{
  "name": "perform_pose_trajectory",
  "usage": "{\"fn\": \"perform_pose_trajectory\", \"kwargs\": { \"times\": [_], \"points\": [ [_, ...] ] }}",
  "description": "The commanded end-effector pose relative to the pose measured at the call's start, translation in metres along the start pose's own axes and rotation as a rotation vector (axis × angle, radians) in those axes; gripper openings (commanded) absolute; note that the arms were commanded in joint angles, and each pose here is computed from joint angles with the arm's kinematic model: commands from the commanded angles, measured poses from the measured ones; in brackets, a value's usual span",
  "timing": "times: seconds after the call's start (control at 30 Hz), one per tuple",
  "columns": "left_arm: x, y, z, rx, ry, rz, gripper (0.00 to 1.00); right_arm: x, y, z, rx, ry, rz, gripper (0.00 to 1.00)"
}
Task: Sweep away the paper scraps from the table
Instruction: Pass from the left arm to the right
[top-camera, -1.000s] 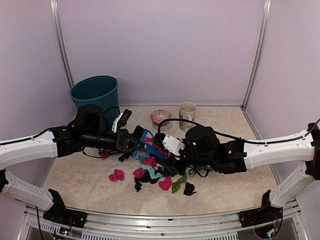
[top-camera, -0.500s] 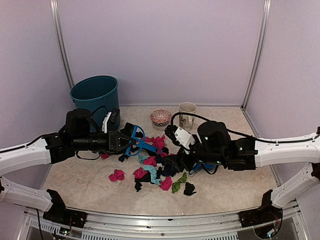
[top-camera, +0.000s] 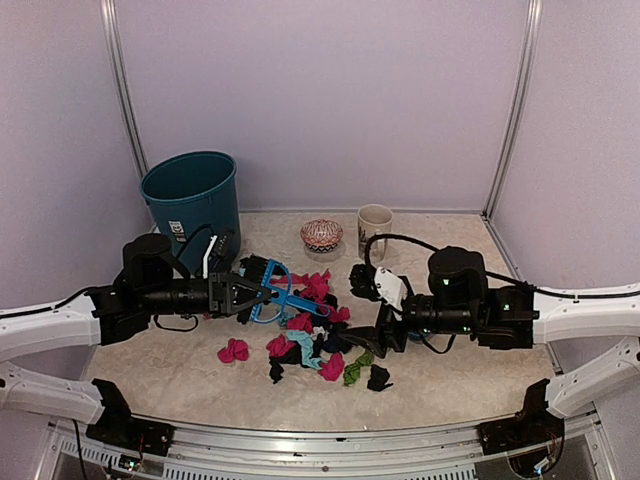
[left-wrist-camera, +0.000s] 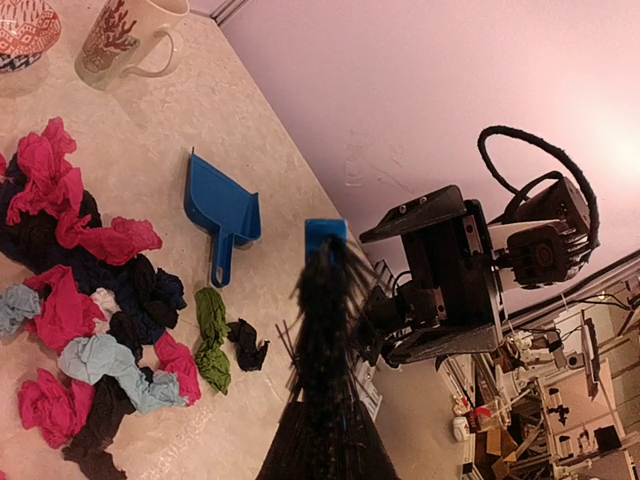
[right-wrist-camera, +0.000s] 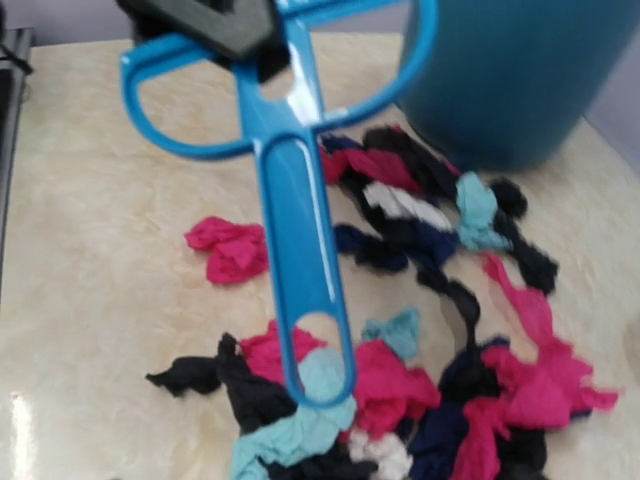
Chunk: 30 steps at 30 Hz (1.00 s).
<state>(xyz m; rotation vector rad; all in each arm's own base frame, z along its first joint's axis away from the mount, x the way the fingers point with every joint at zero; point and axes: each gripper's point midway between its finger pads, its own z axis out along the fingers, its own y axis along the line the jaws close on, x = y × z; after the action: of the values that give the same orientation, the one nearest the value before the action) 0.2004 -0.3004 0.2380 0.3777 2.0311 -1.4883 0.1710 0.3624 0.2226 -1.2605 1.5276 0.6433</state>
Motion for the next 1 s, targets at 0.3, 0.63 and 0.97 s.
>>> {"fn": "perform_pose_trajectory", "kwargs": {
  "times": [0.3, 0.63, 0.97],
  "points": [
    [0.0, -0.065, -0.017, 0.307, -0.071, 0.115, 0.0, -0.045, 0.01, -0.014, -0.149, -0.248, -0.007, 0.8],
    [-0.004, -0.096, -0.025, 0.356, -0.187, 0.309, 0.0, -0.09, 0.029, -0.036, -0.37, -0.435, 0.316, 0.78],
    [-0.011, -0.11, -0.021, 0.401, -0.277, 0.381, 0.0, -0.116, 0.023, -0.046, -0.432, -0.505, 0.52, 0.68]
  ]
}}
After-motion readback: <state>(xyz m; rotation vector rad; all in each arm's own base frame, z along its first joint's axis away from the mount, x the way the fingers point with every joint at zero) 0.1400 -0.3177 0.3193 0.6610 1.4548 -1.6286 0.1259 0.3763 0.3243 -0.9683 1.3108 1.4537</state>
